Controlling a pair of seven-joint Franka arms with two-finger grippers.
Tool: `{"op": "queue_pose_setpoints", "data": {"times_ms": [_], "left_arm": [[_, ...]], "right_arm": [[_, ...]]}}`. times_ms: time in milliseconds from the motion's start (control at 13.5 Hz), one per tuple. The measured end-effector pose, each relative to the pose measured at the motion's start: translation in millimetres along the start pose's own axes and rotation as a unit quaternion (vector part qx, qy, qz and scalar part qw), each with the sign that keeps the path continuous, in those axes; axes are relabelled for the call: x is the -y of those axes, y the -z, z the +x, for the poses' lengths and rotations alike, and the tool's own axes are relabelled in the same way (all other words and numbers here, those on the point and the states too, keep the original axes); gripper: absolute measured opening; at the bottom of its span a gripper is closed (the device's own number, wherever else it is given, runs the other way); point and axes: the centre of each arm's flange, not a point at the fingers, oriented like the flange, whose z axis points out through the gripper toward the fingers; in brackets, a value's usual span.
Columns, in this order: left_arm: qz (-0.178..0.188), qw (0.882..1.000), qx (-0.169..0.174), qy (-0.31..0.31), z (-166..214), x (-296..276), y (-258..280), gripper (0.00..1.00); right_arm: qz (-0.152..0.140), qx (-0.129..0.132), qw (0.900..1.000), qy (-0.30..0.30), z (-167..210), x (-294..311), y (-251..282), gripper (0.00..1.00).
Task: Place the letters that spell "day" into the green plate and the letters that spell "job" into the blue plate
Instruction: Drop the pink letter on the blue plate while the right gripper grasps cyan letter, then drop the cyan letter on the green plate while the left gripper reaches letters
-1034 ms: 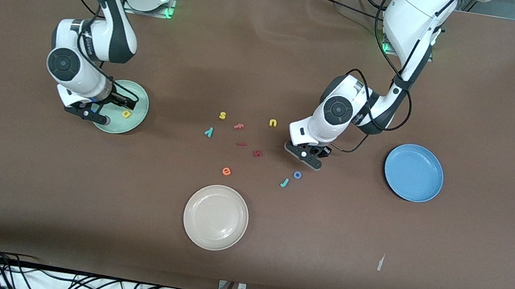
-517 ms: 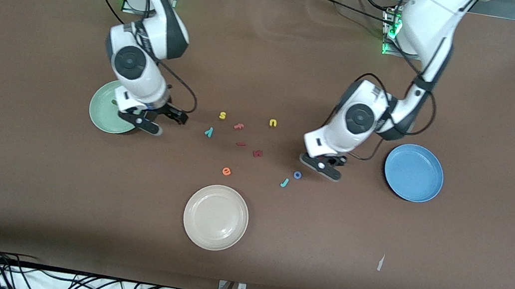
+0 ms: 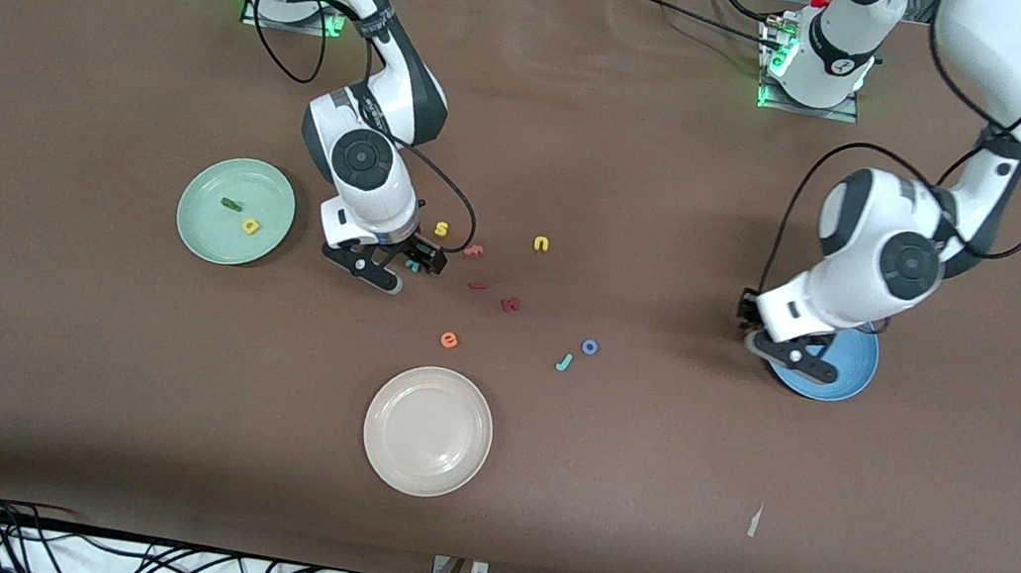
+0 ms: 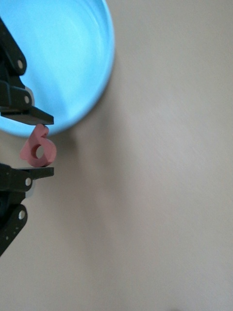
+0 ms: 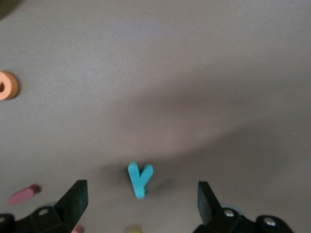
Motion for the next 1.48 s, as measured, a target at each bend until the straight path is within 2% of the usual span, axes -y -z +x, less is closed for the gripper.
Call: {"op": "queue_pose_setpoints", "data": {"times_ms": [295,369,443,517,591,664,812,960,1181,1477], "left_arm": [[-0.004,1.0,0.006,-0.009,-22,32,-1,0.4],[-0.004,1.0,0.007,-0.012,-22,29,-1,0.44],[-0.005,1.0,0.007,-0.014,-21,27,-1,0.54],[-0.005,1.0,0.007,-0.015,-21,26,-1,0.59],[-0.005,1.0,0.006,-0.015,-21,25,-1,0.59],[-0.004,1.0,0.006,-0.015,-21,25,-1,0.65],[-0.004,1.0,0.005,-0.017,-20,24,-1,0.63],[-0.004,0.999,-0.003,-0.033,-13,7,0,0.62],[-0.024,0.997,-0.045,-0.06,16,-69,-3,0.6],[-0.065,0.991,-0.078,-0.087,51,-166,-13,0.59]], "right_arm": [[0.009,-0.004,1.0,0.001,-2,2,-24,0.99],[0.01,-0.004,1.0,0.002,-3,2,-27,0.93],[0.01,-0.004,1.0,0.002,-3,2,-27,0.83],[0.012,-0.005,1.0,0.003,-2,4,-25,0.7],[0.014,-0.007,1.0,0.003,-1,6,-22,0.57],[0.015,-0.008,1.0,0.003,-1,7,-21,0.48],[0.017,-0.01,1.0,0.004,1,8,-17,0.26],[0.014,-0.01,1.0,0.008,3,6,-13,0.26],[0.0,-0.017,1.0,0.023,26,-6,8,0.26],[-0.046,-0.016,0.997,0.064,80,-61,60,0.26]]}}
